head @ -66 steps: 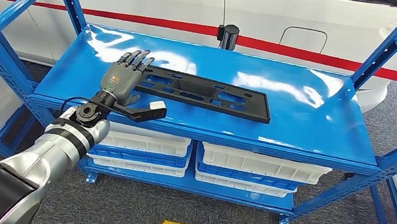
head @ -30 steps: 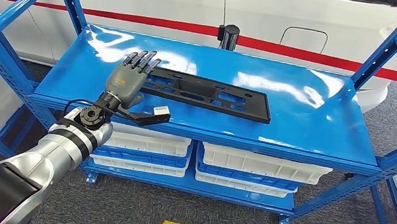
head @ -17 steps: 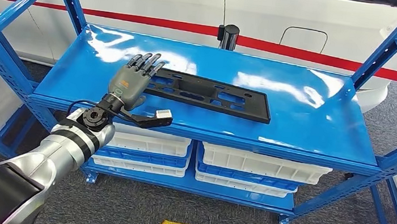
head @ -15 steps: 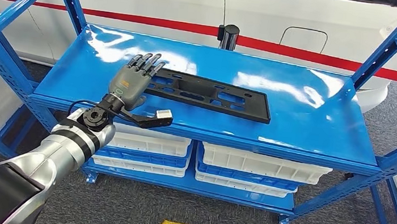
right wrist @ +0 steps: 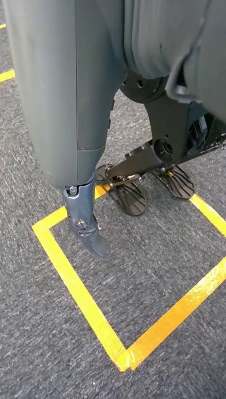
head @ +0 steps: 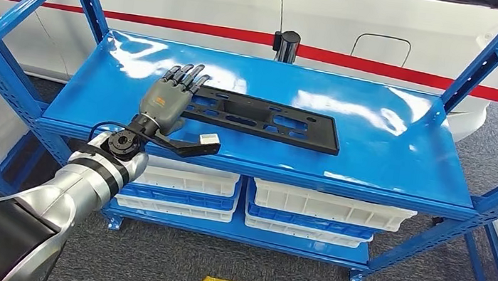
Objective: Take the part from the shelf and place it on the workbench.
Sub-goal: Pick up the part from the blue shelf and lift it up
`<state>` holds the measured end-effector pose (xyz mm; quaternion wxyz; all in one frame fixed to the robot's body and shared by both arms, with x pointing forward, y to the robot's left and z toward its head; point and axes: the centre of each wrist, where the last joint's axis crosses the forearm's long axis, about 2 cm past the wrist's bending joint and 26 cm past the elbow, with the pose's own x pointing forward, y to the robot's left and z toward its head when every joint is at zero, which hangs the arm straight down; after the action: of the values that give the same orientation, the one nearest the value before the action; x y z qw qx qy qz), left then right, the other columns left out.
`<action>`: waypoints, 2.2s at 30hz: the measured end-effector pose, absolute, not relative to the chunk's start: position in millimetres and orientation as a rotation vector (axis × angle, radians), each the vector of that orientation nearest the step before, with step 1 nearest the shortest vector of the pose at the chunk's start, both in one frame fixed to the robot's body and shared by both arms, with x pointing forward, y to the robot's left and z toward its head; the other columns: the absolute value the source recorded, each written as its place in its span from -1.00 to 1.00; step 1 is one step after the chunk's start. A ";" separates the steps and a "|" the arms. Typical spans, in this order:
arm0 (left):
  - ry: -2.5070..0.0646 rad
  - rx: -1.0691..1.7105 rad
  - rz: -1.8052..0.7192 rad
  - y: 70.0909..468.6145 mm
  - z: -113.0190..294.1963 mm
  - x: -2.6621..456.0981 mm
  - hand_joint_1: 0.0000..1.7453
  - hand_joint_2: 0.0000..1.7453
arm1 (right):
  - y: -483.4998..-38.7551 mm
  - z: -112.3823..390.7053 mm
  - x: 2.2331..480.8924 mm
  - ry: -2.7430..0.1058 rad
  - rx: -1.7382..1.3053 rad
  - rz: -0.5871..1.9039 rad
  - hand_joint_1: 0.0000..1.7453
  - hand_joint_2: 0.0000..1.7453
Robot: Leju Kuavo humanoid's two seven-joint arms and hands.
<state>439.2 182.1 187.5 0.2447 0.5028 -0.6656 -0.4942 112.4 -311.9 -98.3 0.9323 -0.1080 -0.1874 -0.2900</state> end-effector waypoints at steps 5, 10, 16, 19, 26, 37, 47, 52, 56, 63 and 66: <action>-1.815 1.374 -1.351 180.8 189.7 440.8 -1.00 1.00 | -311.8 -98.3 112.5 -0.384 -0.220 -0.593 -1.00 -1.00; -1.810 1.374 -1.354 180.4 191.1 442.1 -1.00 1.00 | -311.8 -98.3 112.5 -0.384 -0.220 -0.593 -1.00 -1.00; -1.806 1.367 -1.362 179.1 190.1 441.9 -1.00 1.00 | -311.8 -98.3 112.5 -0.384 -0.220 -0.592 -1.00 -1.00; -1.805 1.357 -1.362 177.7 189.4 441.4 -1.00 1.00 | -311.8 -98.2 112.6 -0.385 -0.219 -0.592 -1.00 -1.00; -1.783 1.333 -1.354 178.8 187.1 441.3 -1.00 1.00 | -311.6 -98.2 112.7 -0.385 -0.219 -0.591 -1.00 -1.00; -1.742 1.310 -1.358 182.2 182.3 440.8 -1.00 1.00 | -311.3 -97.9 114.2 -0.388 -0.218 -0.585 -1.00 -1.00; -1.753 1.300 -1.358 177.9 182.6 440.0 -1.00 1.00 | -311.0 -97.6 115.1 -0.390 -0.218 -0.581 -1.00 -1.00; -1.759 1.294 -1.357 174.6 183.0 439.4 -1.00 1.00 | -311.0 -97.6 115.1 -0.390 -0.217 -0.581 -1.00 -1.00; -1.765 1.288 -1.358 172.2 183.3 438.9 -1.00 1.00 | -311.0 -97.7 115.1 -0.391 -0.217 -0.581 -1.00 -1.00; -1.775 1.280 -1.360 167.5 184.0 438.0 -1.00 1.00 | -311.0 -97.7 115.0 -0.392 -0.218 -0.580 -1.00 -1.00; -1.780 1.276 -1.360 165.5 184.3 437.6 -1.00 1.00 | -311.0 -97.7 115.0 -0.393 -0.218 -0.580 -1.00 -1.00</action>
<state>437.6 165.5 184.3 0.2781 0.4753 -0.6632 -0.5069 115.0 -311.0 -97.7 0.9333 -0.1068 -0.1923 -0.2837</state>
